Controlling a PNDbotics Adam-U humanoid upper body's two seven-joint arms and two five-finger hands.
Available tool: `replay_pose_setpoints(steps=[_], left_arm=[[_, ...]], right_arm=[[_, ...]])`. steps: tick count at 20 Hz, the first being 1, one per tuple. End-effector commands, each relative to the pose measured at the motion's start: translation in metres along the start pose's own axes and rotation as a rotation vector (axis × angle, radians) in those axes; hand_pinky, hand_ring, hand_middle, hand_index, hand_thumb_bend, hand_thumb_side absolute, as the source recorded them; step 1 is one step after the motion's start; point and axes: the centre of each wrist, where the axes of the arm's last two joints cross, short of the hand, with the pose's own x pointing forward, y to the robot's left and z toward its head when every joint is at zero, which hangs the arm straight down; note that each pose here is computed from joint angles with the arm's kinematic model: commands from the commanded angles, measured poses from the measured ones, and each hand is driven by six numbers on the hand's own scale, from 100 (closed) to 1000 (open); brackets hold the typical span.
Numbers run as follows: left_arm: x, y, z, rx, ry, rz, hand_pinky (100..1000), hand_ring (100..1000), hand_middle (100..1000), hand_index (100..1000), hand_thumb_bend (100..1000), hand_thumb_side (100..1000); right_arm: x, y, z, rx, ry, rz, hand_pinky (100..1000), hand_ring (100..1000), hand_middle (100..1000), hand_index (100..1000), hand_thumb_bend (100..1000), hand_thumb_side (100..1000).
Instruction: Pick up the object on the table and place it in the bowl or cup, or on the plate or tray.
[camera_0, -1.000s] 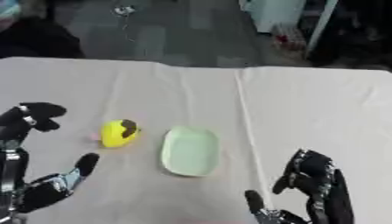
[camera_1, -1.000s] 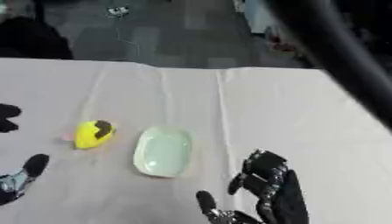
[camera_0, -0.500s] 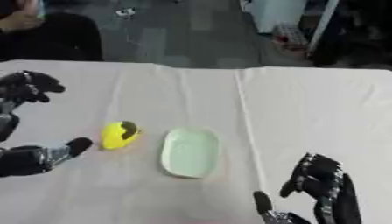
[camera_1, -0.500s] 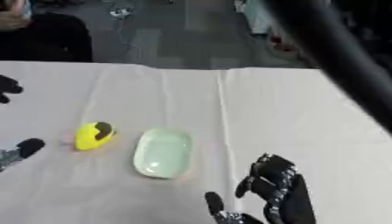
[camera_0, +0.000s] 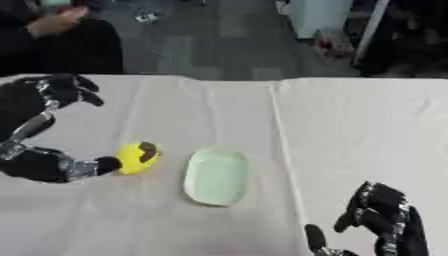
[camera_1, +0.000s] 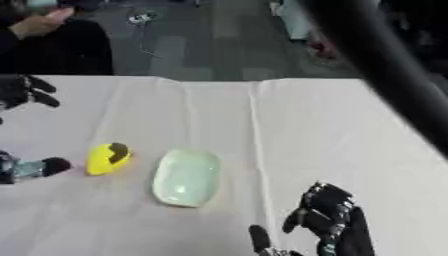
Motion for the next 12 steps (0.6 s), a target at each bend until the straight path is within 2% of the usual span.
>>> replay_pose_setpoints(steps=[1,8,12], left_arm=[[-0.004,0.020,-0.002,-0.089,-0.006,-0.121,717,736,764,746,715,885],[-0.004,0.039,-0.010,-0.247,0.007,-0.203,729,749,762,738,749,837],[-0.004,0.040,-0.011,-0.299,0.025,-0.227,736,756,763,736,745,832]], right_arm=[[-0.001,-0.003,-0.004,-0.302,-0.241,-0.214,299,301,217,327,372,500],[0.001,-0.002,-0.005,-0.295,-0.253,-0.231,297,301,216,324,361,498],[0.001,-0.002,-0.006,-0.293,-0.259,-0.242,297,301,216,324,360,498]])
